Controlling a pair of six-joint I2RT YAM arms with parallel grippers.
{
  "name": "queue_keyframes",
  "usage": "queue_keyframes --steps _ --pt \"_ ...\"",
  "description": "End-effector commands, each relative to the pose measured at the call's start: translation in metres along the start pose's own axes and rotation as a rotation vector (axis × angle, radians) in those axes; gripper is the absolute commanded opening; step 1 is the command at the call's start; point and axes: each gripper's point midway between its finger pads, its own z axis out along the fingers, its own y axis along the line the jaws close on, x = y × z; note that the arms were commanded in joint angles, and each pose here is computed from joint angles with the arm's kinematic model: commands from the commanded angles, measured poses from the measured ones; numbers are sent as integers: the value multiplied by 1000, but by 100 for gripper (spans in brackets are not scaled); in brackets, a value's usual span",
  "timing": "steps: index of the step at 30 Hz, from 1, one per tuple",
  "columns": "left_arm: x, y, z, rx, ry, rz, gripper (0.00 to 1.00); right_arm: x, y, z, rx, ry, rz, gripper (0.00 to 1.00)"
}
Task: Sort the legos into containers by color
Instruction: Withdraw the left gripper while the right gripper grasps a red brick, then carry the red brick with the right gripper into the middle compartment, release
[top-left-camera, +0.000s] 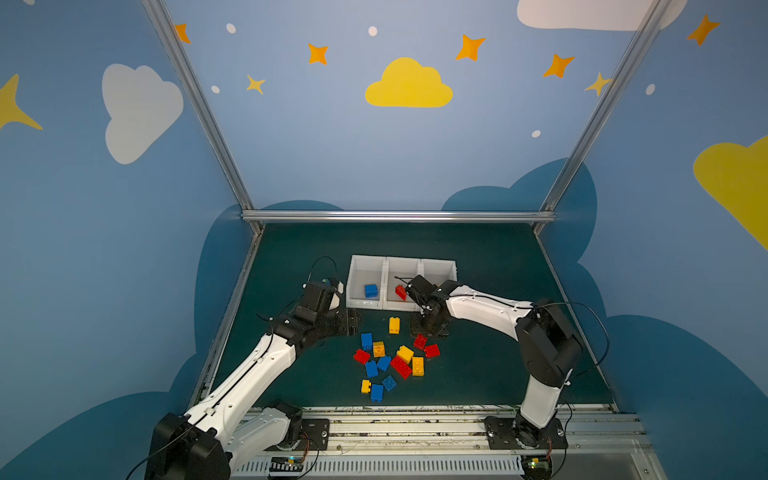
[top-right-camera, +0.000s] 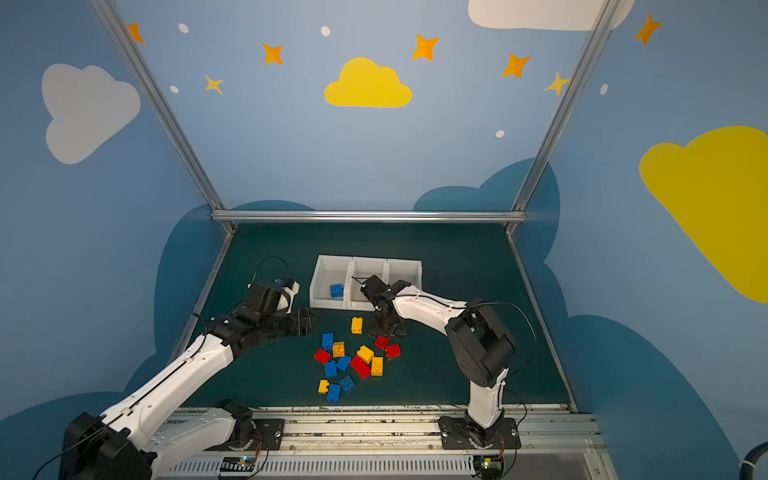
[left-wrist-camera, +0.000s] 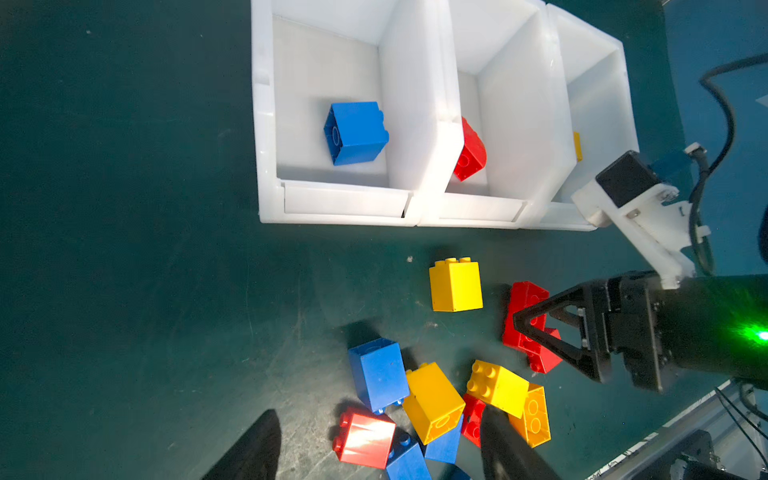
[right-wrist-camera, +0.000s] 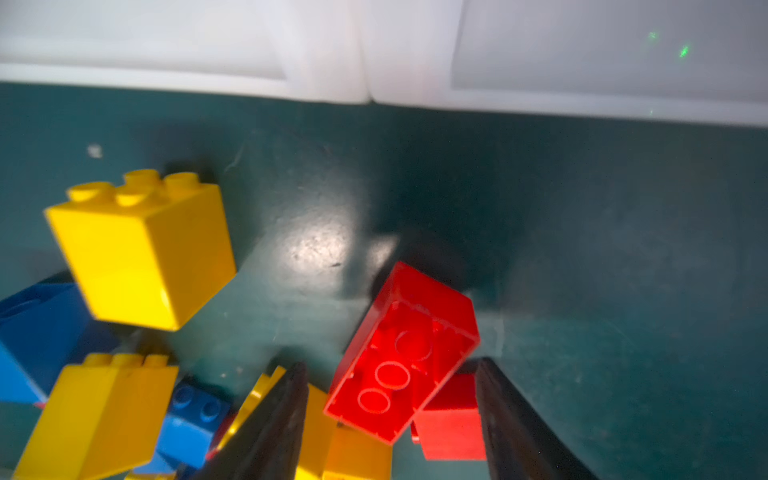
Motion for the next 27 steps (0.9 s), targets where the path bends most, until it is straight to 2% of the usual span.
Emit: queue_keyframes --steps 1,7,17,22,27 --pt "-1 -5 -3 33 -21 -16 75 -3 2 1 14 -11 19 63" --pt "8 -2 -2 35 -16 -21 75 -4 6 11 17 7 20 54" --pt "8 3 -2 26 -48 -47 75 -4 15 17 32 12 -14 32" --pt "11 3 -3 34 -54 -67 76 -9 29 -3 8 -14 -73 26" --pt "14 7 -4 21 -60 -61 76 -38 52 -46 -15 -102 -176 26"
